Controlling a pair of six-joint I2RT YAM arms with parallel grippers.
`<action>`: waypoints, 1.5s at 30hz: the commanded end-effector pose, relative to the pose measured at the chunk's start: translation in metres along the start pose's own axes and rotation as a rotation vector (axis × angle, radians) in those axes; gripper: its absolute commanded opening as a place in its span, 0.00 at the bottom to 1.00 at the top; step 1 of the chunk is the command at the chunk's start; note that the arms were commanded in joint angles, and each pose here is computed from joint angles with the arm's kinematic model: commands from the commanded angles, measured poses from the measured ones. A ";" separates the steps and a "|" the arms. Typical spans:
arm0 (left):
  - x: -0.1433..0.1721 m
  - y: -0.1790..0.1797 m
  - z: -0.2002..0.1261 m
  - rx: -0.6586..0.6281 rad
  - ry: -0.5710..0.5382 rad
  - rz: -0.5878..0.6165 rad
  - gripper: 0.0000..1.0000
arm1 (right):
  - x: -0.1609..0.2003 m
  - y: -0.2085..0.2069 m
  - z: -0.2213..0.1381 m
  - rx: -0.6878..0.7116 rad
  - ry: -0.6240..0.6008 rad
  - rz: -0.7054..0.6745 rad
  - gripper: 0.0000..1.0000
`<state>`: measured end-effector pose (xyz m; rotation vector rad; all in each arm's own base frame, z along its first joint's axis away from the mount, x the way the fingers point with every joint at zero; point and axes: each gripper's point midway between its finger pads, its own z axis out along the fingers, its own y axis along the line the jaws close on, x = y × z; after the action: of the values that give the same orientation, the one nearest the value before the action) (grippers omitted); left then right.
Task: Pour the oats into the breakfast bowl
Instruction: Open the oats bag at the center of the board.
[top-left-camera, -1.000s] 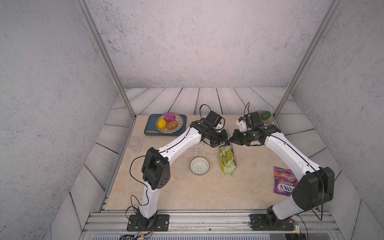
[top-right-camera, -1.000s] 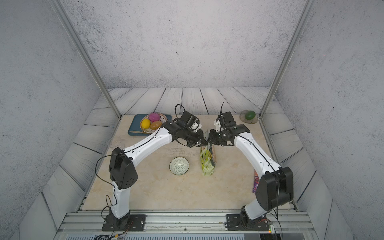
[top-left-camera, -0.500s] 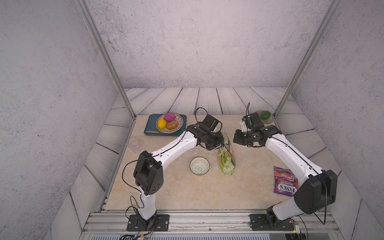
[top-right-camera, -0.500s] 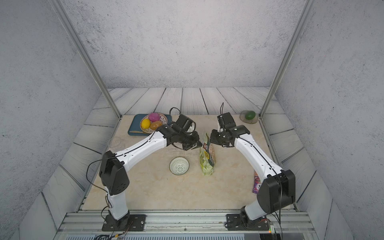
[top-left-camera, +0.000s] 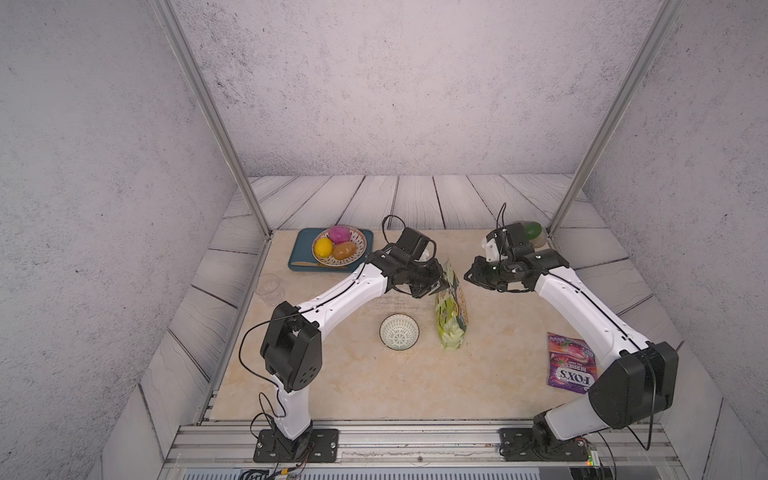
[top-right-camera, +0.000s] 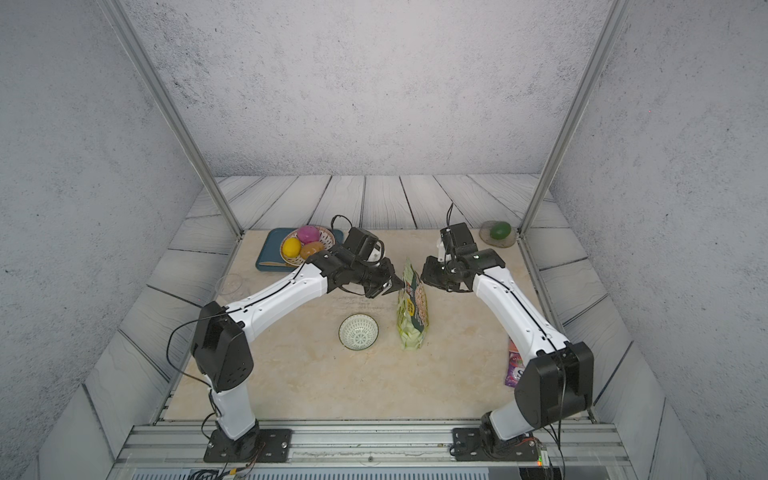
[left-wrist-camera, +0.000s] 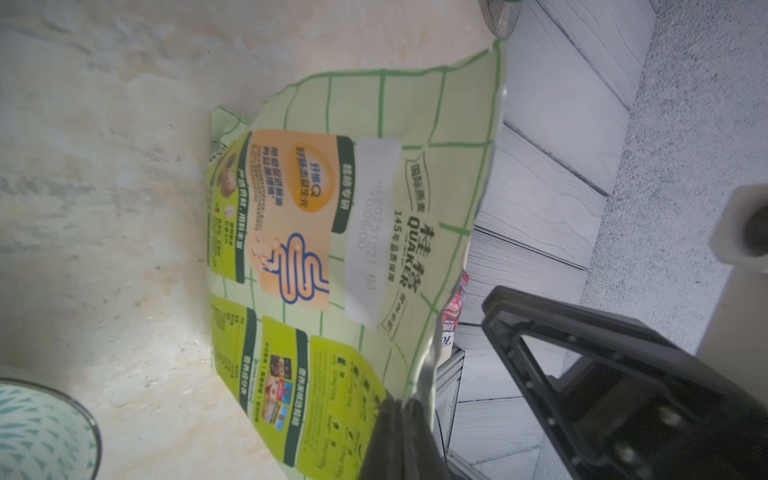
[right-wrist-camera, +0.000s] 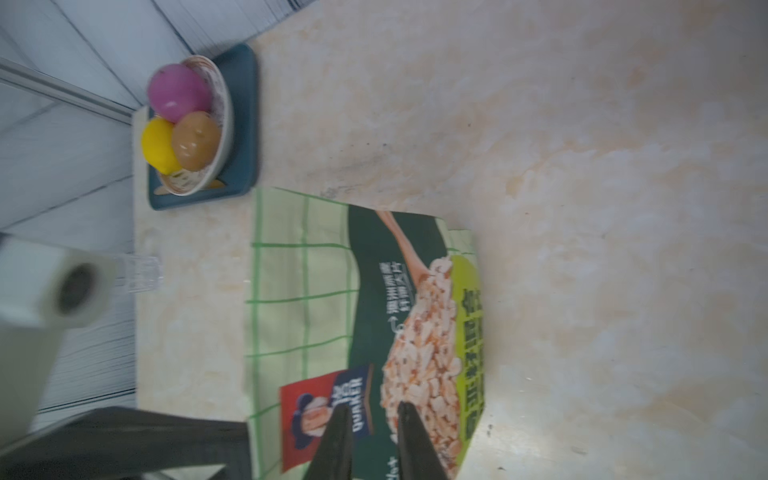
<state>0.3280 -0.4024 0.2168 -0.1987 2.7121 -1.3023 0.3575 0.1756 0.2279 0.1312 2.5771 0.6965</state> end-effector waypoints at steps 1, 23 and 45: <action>-0.001 -0.022 0.005 0.058 0.012 0.061 0.00 | 0.001 0.029 -0.010 -0.132 0.025 0.009 0.24; 0.002 -0.019 0.012 0.021 0.041 0.079 0.00 | 0.028 0.004 0.008 -0.035 0.103 0.004 0.16; 0.002 -0.019 0.013 0.007 0.023 0.067 0.00 | 0.021 -0.007 0.026 0.064 0.061 -0.009 0.00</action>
<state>0.3279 -0.4231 0.2084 -0.1128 2.7642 -1.2855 0.3472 0.1951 0.2002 0.1249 2.6799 0.7226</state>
